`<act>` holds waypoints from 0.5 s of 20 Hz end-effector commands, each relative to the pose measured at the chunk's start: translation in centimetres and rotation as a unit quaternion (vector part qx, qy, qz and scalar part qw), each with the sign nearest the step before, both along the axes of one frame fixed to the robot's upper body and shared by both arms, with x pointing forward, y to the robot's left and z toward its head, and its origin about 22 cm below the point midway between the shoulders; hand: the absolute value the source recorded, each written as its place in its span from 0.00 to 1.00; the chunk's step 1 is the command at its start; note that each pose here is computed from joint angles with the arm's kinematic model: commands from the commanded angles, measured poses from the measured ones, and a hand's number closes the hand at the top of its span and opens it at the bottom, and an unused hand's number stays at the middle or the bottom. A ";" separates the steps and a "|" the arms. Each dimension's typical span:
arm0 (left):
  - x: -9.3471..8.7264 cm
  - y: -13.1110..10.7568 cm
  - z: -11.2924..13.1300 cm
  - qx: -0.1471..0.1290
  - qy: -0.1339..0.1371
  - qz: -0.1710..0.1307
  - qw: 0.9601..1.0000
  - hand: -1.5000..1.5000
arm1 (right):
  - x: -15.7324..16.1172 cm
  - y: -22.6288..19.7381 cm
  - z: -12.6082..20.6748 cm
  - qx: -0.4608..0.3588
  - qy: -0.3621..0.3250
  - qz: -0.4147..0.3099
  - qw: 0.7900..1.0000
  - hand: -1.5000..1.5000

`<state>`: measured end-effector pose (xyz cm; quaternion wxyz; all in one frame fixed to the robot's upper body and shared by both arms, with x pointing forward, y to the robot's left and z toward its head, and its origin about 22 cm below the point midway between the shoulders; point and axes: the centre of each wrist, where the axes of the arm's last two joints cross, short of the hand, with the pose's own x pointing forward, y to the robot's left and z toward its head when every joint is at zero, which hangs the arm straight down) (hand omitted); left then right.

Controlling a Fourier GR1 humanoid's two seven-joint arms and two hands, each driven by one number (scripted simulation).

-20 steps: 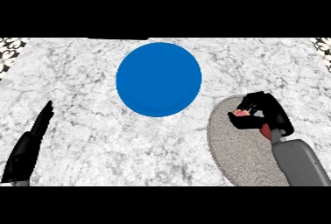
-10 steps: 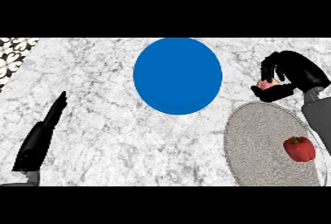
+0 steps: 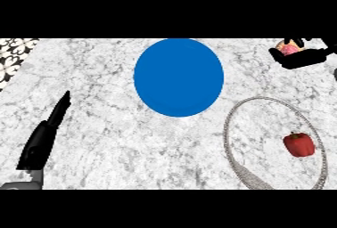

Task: Pick the cupcake from the placemat and place it in the plate

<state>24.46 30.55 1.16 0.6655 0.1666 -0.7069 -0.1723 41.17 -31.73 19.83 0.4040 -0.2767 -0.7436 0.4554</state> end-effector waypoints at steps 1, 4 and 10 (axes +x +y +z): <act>0.2 -0.4 -0.3 -0.004 0.009 0.011 1.000 0.50 | 1.3 0.3 1.3 0.052 -0.044 0.112 0.991 1.00; 1.1 -0.2 0.4 0.003 0.006 0.018 1.000 0.50 | 2.6 0.6 2.6 0.074 -0.019 0.167 0.983 1.00; -1.6 2.8 -1.3 0.005 0.018 0.036 0.999 0.50 | 5.0 6.7 2.0 0.075 0.008 0.248 0.966 1.00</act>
